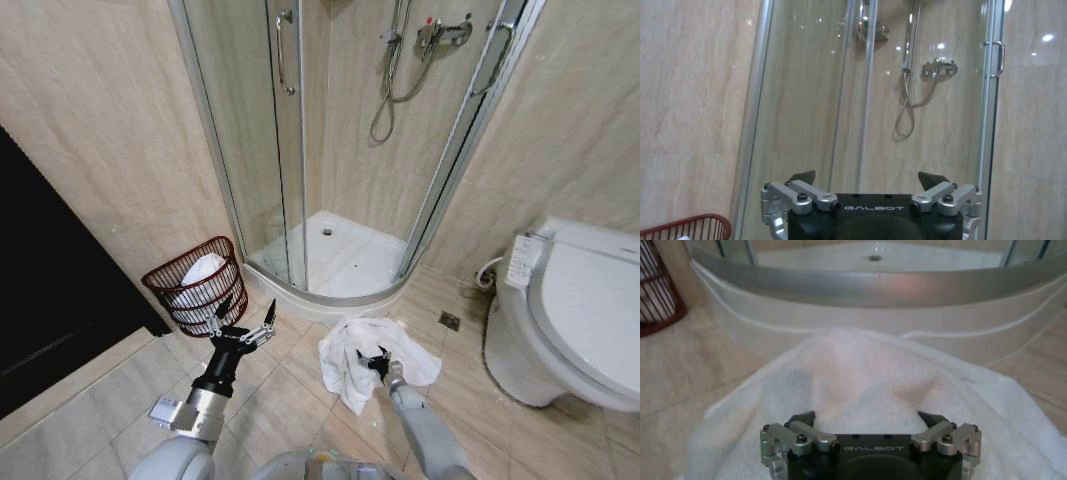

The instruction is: Discard the used towel into the hamper.

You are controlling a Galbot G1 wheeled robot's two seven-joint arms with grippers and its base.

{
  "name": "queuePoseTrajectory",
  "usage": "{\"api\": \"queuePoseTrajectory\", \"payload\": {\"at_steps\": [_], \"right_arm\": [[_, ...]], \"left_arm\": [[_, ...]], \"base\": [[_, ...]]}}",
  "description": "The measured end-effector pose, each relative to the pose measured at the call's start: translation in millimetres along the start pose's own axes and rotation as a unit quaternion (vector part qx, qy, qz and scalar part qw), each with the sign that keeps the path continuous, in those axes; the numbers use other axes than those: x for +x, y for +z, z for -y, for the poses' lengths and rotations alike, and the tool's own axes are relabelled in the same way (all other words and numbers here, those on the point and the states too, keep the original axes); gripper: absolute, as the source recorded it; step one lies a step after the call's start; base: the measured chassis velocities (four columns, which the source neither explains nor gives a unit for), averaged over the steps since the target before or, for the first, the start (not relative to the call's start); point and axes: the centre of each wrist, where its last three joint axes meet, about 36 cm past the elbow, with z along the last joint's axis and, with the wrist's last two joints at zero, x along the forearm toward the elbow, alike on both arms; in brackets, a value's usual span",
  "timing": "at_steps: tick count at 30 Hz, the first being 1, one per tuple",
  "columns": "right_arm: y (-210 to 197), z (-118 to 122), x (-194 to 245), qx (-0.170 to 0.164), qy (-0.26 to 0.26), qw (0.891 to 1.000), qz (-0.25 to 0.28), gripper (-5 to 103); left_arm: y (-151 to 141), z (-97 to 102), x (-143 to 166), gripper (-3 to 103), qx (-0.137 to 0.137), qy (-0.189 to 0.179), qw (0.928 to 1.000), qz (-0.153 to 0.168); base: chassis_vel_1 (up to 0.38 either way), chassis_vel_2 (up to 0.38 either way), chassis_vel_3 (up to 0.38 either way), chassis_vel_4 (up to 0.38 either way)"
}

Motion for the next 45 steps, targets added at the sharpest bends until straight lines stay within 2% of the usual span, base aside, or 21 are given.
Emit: {"api": "queuePoseTrajectory", "payload": {"at_steps": [2, 3, 5, 8, 9, 11, 12, 15, 17, 19, 20, 21, 23, 24, 25, 27, 28, 32, 38, 39, 45], "right_arm": [[4.3, 3.5, -0.7, 0.006, 0.001, 1.0, -0.005, 101], [6.0, 5.1, -0.9, 0.007, 0.002, 1.0, -0.006, 98], [8.4, 6.7, -1.0, 0.006, 0.003, 1.0, -0.008, 98], [15.4, 11.8, 1.0, 0.004, 0.008, 1.0, -0.013, 84], [15.4, 11.8, 1.0, 0.004, 0.008, 1.0, -0.013, 84], [17.4, 14.8, 3.5, 0.004, 0.009, 1.0, -0.013, 73], [17.4, 14.8, 3.5, 0.004, 0.009, 1.0, -0.013, 73], [19.1, 15.5, 4.3, 0.004, 0.01, 1.0, -0.005, 57], [19.6, 16.7, 4.5, 0.006, 0.006, 1.0, -0.003, 57], [20.9, 21.0, 5.3, 0.015, -0.004, 1.0, -0.002, 46], [20.9, 21.0, 5.3, 0.015, -0.004, 1.0, -0.002, 46], [21.9, 22.5, 5.7, 0.018, -0.003, 1.0, -0.002, 41], [24.0, 23.1, 6.4, 0.023, 0.009, 1.0, 0.006, 30], [24.0, 23.1, 6.4, 0.023, 0.009, 1.0, 0.006, 30], [24.7, 22.9, 6.0, 0.028, 0.017, 0.999, 0.016, 25], [24.8, 21.9, 1.9, 0.058, 0.038, 0.997, 0.039, 16], [24.8, 21.9, 1.9, 0.058, 0.038, 0.997, 0.039, 16], [24.4, 21.6, -0.3, 0.093, 0.074, 0.991, 0.052, 10], [29.0, 18.9, 5.6, 0.088, 0.06, 0.992, 0.062, 10], [31.0, 14.3, 10.1, 0.085, 0.043, 0.993, 0.076, 10], [22.7, 6.3, 19.0, 0.083, 0.055, 0.987, 0.13, 10]], "left_arm": [[0.0, 0.0, 0.0, 100, 0.0, 0.0, 1.0, 0.0], [0.0, 0.0, 0.0, 100, 0.0, 0.0, 1.0, 0.0], [0.0, 0.0, 0.0, 100, 0.0, 0.0, 1.0, 0.0], [0.0, 0.0, 0.0, 100, 0.0, 0.0, 1.0, 0.0], [0.0, 0.0, 0.0, 100, 0.0, 0.0, 1.0, 0.0], [0.0, 0.0, 0.0, 100, 0.0, 0.0, 1.0, 0.0], [0.0, 0.0, 0.0, 100, 0.0, 0.0, 1.0, 0.0], [0.0, 0.0, 0.0, 100, 0.0, 0.0, 1.0, 0.0], [0.0, 0.0, 0.0, 100, 0.0, 0.0, 1.0, 0.0], [0.0, 0.0, 0.0, 100, 0.0, 0.0, 1.0, 0.0], [0.0, 0.0, 0.0, 100, 0.0, 0.0, 1.0, 0.0], [0.0, 0.0, 0.0, 100, 0.0, 0.0, 1.0, 0.0], [0.0, 0.0, 0.0, 100, 0.0, 0.0, 1.0, 0.0], [0.0, 0.0, 0.0, 100, 0.0, 0.0, 1.0, 0.0], [0.0, 0.0, 0.0, 100, 0.0, 0.0, 1.0, 0.0], [0.0, 0.0, 0.0, 100, 0.0, 0.0, 1.0, 0.0], [0.0, 0.0, 0.0, 100, 0.0, 0.0, 1.0, 0.0], [0.0, 0.0, 0.0, 100, 0.0, 0.0, 1.0, 0.0], [0.0, 0.0, 0.0, 100, 0.0, 0.0, 1.0, 0.0], [0.0, 0.0, 0.0, 100, 0.0, 0.0, 1.0, 0.0], [0.0, 0.0, 0.0, 100, 0.0, 0.0, 1.0, 0.0]], "base": [[0.0, 0.0, 0.0, 0.0], [0.0, 0.0, 0.0, 0.0], [0.0, 0.0, 0.0, 0.0], [0.0, 0.0, 0.0, 0.0], [0.0, 0.0, 0.0, 0.0], [0.0, 0.0, 0.0, 0.0], [0.0, 0.0, 0.0, 0.0], [0.0, 0.0, 0.0, 0.0], [0.0, 0.0, 0.0, 0.0], [0.0, 0.0, 0.0, 0.0], [0.0, 0.0, 0.0, 0.0], [0.0, 0.0, 0.0, 0.0], [0.0, 0.0, 0.0, 0.0], [0.0, 0.0, 0.0, 0.0], [0.0, 0.0, 0.0, 0.0], [0.0, 0.0, 0.0, 0.0], [0.0, 0.0, 0.0, 0.0], [0.0, 0.0, 0.0, 0.0], [0.0, 0.0, 0.0, 0.0], [0.0, 0.0, 0.0, 0.0], [0.0, 0.0, 0.0, 0.0]]}}
